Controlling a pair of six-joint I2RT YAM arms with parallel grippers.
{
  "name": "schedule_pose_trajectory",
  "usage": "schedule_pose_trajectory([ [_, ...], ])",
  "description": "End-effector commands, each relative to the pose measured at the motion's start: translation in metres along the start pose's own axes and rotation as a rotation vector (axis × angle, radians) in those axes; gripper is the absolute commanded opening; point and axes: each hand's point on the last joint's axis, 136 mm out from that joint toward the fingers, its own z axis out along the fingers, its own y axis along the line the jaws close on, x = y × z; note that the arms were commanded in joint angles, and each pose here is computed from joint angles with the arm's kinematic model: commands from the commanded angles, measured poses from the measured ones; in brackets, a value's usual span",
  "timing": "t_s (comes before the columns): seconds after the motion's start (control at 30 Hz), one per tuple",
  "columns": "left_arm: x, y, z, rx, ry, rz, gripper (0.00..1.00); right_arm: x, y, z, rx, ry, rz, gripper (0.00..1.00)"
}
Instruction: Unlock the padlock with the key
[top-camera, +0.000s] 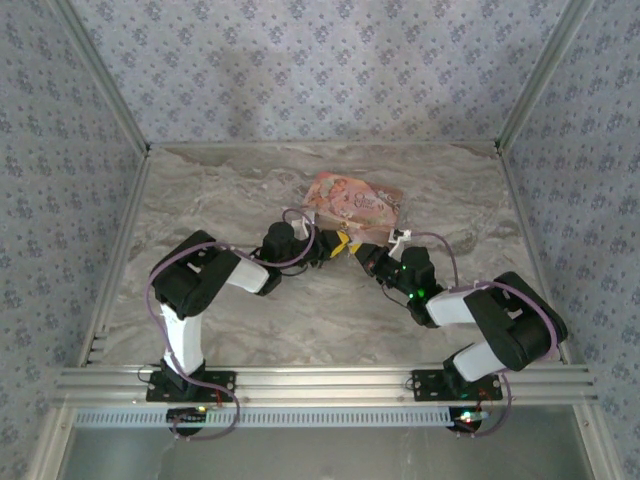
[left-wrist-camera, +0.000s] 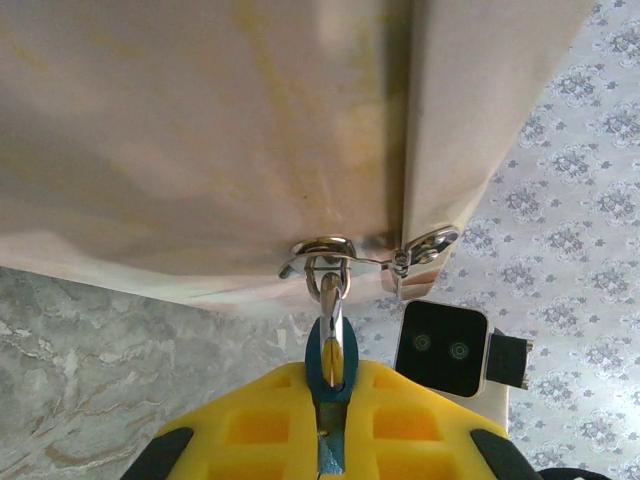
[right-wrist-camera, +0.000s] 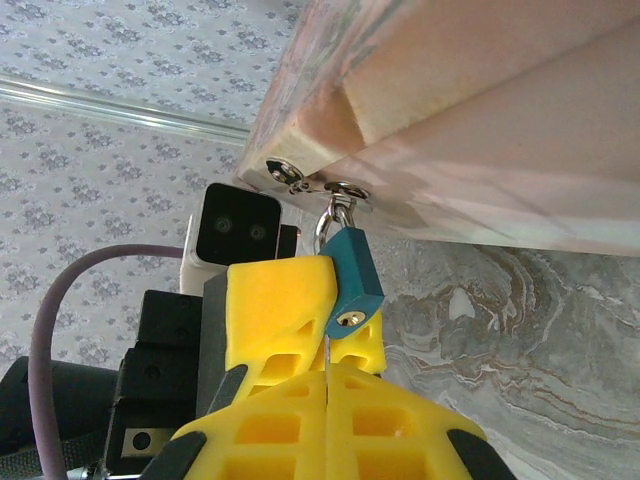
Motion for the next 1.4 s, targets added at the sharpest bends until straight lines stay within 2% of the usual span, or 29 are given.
schedule_pose_trajectory([
  [0.0,0.001,-0.030,0.002,0.106,-0.002,0.054,0.08,-0.007,0.007,0.002,-0.021,-0.021,0.003,0.00],
  [0.83,0.005,-0.032,0.006,0.123,0.004,0.051,0.08,-0.010,0.006,0.008,-0.017,-0.016,0.017,0.00],
  [1.37,0.007,-0.033,0.005,0.134,0.010,0.054,0.08,-0.018,0.002,0.007,-0.011,-0.053,0.055,0.00],
])
